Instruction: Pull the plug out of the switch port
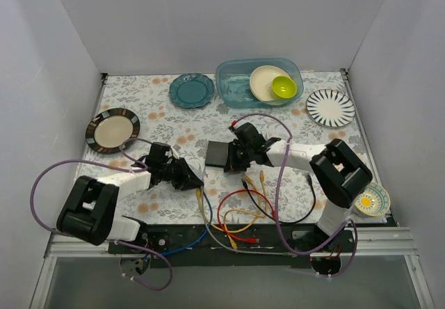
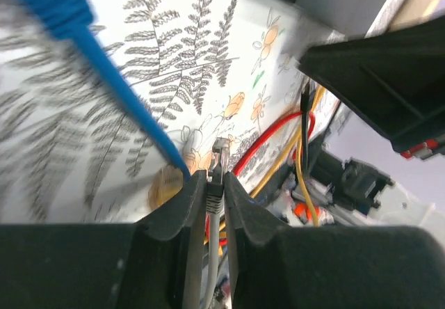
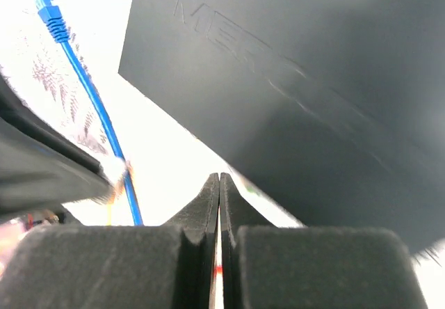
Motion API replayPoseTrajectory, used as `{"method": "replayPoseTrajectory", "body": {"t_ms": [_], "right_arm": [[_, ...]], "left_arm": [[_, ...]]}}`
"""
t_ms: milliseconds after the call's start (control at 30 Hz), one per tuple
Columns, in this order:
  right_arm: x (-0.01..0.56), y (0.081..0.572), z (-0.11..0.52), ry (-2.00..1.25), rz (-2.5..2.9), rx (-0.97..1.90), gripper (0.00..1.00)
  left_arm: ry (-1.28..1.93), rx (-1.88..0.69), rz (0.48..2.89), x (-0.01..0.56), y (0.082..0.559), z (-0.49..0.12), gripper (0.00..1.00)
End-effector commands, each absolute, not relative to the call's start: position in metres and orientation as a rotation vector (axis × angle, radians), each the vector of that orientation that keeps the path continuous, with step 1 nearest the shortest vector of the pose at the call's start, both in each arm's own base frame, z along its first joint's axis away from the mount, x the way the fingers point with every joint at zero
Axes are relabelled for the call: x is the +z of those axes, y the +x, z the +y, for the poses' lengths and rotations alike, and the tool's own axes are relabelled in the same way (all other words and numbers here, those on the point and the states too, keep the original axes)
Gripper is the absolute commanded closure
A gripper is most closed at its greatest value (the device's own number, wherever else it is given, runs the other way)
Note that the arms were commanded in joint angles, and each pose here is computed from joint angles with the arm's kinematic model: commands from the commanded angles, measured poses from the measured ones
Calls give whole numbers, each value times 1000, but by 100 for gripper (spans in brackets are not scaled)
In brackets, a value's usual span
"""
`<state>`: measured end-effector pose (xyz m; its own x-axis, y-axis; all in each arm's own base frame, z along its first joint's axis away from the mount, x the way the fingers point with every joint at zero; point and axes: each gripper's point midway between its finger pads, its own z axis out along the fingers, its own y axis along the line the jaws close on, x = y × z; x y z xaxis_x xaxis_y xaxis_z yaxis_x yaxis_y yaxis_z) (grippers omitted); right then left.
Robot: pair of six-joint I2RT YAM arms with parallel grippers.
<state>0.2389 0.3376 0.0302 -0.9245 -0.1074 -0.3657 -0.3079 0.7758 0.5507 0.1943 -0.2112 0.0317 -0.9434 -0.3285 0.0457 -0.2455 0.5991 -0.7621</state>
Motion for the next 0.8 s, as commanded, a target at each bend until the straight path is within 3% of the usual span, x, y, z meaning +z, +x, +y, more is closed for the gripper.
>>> {"method": "replayPoseTrajectory", "body": {"t_ms": [0,67,167,333,467,567,767], "right_arm": [[86,256,315,-361,2500,770,99],[94,260,305,-374,2474,706,96],[98,264,285,-326,2465,611,75],[95,269,253,-180,2519,592,67],[104,269,230,-183,2497,489,68],[99,260,205,-156,2515,392,71],[113,243,173,34,2415,406,79]], "left_arm": [[-613,-981,2647,52,222,-179,100],[-707,-813,2666,47,224,-158,94],[-792,-677,2623,53,234,-138,67],[-882,-629,2592,63,252,-130,53],[-834,-577,2565,84,270,-125,50],[-669,-622,2554,109,275,-140,58],[-201,-1127,2391,176,255,-264,61]]}}
